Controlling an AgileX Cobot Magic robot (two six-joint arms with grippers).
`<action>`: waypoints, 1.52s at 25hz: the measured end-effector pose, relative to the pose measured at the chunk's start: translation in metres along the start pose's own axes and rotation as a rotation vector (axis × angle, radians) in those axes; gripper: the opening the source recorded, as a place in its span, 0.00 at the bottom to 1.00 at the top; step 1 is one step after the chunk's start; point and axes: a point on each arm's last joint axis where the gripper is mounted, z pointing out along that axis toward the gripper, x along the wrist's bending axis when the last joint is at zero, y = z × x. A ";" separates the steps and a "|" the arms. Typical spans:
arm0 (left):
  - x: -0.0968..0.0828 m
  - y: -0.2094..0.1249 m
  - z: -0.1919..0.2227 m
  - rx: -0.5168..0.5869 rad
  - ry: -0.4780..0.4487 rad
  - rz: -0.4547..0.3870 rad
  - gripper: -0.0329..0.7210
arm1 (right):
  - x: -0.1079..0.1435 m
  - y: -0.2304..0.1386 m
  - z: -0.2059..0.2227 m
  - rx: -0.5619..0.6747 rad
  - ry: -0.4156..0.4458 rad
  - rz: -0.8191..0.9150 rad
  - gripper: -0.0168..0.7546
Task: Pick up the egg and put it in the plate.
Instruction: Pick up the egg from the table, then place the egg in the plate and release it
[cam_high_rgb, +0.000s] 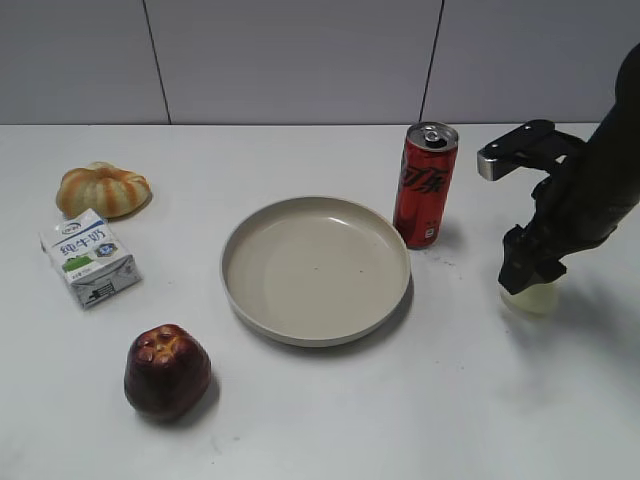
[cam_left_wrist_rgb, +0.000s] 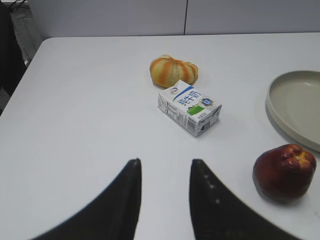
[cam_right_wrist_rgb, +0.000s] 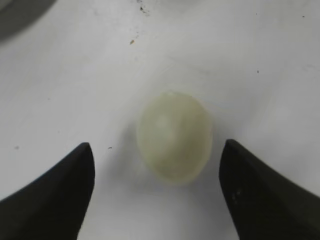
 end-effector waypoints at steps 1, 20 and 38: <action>0.000 0.000 0.000 0.000 0.000 0.000 0.36 | -0.001 0.000 0.005 0.000 -0.004 -0.001 0.78; 0.000 0.000 0.000 0.000 0.000 0.000 0.36 | -0.008 -0.004 0.049 0.068 -0.028 0.058 0.78; 0.000 0.000 0.000 0.000 0.000 0.000 0.36 | 0.017 0.003 0.001 0.041 -0.015 0.064 0.60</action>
